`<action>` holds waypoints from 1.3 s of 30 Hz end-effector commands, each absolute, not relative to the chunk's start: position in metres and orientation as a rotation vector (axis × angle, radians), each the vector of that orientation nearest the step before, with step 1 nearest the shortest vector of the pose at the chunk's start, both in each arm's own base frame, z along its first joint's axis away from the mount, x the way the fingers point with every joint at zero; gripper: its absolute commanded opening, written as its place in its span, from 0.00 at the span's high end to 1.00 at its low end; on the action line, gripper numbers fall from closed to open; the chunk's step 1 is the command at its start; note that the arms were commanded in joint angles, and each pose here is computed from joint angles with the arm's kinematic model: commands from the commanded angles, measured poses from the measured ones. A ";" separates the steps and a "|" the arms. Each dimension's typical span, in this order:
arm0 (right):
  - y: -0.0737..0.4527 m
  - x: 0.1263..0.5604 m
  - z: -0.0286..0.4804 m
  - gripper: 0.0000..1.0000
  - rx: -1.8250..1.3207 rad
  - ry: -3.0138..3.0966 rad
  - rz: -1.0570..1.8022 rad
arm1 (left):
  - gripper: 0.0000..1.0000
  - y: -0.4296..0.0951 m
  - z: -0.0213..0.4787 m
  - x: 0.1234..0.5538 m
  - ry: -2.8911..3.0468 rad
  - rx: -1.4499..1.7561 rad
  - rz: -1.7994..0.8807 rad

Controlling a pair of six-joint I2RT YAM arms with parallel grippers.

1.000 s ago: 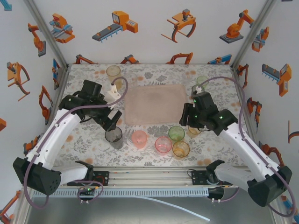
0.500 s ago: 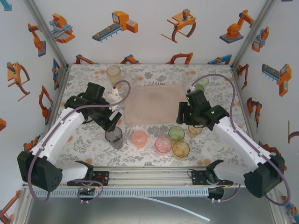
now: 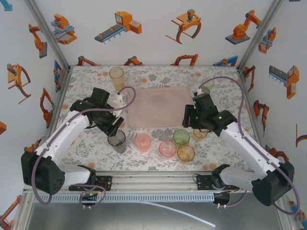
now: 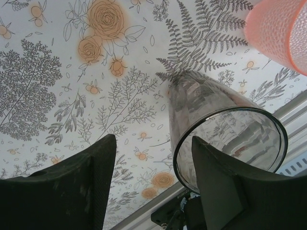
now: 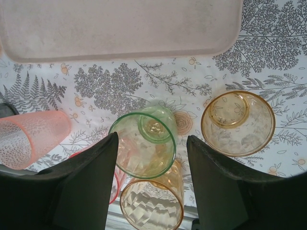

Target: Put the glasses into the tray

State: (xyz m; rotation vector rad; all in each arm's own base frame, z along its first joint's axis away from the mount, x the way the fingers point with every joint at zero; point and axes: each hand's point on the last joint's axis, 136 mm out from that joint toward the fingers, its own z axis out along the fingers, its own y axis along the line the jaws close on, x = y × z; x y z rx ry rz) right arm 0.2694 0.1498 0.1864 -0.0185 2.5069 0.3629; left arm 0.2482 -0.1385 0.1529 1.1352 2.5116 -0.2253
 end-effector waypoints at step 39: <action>0.142 0.268 0.176 0.44 -0.018 2.478 0.320 | 0.80 -0.140 0.159 0.251 2.506 1.099 -0.122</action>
